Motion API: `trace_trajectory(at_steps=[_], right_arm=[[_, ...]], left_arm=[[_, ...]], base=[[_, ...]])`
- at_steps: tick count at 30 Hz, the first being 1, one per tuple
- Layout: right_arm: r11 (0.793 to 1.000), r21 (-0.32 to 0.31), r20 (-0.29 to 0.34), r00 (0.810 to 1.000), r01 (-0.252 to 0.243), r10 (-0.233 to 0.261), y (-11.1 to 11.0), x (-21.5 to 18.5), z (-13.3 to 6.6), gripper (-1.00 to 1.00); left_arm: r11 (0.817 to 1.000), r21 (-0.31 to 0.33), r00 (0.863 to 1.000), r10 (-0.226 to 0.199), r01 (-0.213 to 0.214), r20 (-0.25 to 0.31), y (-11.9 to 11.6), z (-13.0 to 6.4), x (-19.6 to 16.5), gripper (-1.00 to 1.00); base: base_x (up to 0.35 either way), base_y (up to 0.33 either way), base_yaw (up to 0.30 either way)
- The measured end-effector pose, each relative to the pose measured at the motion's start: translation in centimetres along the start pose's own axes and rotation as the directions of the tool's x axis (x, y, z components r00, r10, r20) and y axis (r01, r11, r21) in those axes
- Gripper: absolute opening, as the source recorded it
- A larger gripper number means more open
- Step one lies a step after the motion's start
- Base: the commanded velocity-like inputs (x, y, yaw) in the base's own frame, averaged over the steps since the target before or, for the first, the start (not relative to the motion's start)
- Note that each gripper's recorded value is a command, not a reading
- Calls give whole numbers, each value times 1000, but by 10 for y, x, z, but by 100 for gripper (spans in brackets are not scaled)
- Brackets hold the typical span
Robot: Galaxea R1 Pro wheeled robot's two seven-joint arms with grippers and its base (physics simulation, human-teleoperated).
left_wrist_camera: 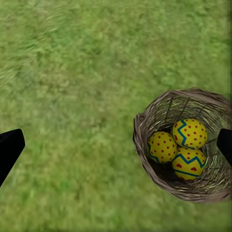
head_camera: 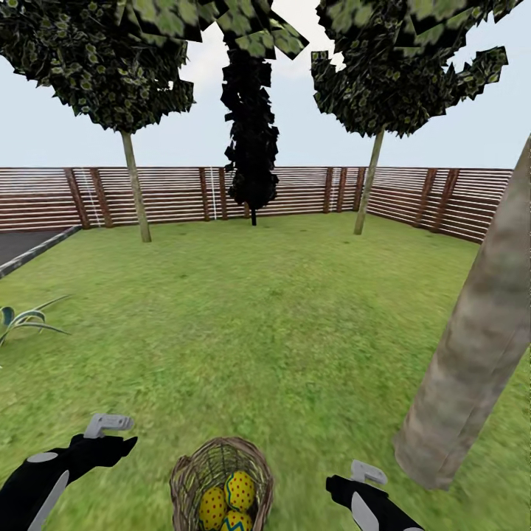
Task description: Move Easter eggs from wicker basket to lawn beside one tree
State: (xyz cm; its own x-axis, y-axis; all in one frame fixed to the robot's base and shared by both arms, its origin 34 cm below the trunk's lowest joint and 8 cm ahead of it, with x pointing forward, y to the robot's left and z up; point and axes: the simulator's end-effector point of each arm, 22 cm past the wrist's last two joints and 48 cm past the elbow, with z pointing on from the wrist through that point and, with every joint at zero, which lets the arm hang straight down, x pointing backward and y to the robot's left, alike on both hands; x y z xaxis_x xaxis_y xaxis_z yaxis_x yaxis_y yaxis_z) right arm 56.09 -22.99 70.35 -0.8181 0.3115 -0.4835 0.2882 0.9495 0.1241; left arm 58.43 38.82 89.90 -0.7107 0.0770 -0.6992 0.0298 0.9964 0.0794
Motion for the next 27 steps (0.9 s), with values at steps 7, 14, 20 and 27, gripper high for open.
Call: trace_trajectory(at_steps=[7,14,20,27], right_arm=[[1000,0,0,1000,1,-1,0,-1,-7,100],[1000,0,0,1000,1,-1,0,-2,-13,100],[1000,-3,4,1000,1,-1,1,-4,-20,100],[1000,-4,10,1000,1,-1,2,-7,-27,100]], left_arm=[[1000,5,1000,-3,3,1,-2,-6,-3,100],[1000,5,1000,-3,3,2,-2,-12,-5,100],[1000,6,1000,-5,5,2,-2,-17,-7,100],[1000,17,1000,-13,13,6,-8,-23,-10,100]], base=[[0,0,-11],[0,0,-13],[0,0,-154],[0,0,-205]])
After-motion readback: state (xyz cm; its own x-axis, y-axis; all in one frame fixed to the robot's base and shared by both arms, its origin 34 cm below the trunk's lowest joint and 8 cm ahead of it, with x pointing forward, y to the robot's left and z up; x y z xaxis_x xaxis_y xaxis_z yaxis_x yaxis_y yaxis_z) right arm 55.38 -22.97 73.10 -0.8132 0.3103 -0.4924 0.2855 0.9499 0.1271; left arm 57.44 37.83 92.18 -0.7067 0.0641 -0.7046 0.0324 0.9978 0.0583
